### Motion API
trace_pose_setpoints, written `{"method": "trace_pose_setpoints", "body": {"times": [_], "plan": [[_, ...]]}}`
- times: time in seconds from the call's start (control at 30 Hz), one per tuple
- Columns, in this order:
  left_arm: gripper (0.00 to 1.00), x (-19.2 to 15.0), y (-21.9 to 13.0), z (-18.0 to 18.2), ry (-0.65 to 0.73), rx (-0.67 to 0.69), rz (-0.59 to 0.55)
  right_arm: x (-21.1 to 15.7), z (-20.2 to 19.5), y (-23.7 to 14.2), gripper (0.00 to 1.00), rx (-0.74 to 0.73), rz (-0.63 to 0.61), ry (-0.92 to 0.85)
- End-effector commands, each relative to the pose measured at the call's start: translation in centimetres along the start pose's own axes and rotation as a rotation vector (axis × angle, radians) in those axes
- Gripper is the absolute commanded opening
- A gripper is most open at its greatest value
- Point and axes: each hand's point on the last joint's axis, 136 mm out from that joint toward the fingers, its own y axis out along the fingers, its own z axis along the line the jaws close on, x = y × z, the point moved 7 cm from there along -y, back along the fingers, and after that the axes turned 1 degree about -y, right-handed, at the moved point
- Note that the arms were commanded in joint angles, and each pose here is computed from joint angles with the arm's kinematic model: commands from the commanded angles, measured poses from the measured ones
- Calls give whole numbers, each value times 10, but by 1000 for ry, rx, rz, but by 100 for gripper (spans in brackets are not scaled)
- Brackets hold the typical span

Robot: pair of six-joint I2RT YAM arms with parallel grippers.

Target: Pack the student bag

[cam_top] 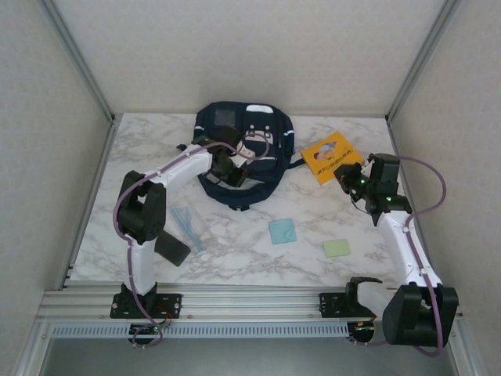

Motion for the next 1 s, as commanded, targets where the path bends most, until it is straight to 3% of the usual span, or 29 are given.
{"method": "trace_pose_setpoints", "body": {"times": [0.0, 0.27, 0.43, 0.7, 0.97], "plan": [[0, 41, -51, -20, -99, -94, -191, 7, 22, -20, 0, 81, -53, -69], [0, 103, -99, -31, -180, -156, -384, -9, 23, -27, 0, 167, -4, 13], [0, 135, -116, -41, -209, -248, -477, -23, 30, -11, 0, 242, 52, 62], [0, 154, -124, -77, -206, -399, -517, -35, 73, 50, 0, 370, 134, 55], [0, 161, -137, -104, -212, -469, -573, -43, 93, 145, 0, 464, 130, 124]]}}
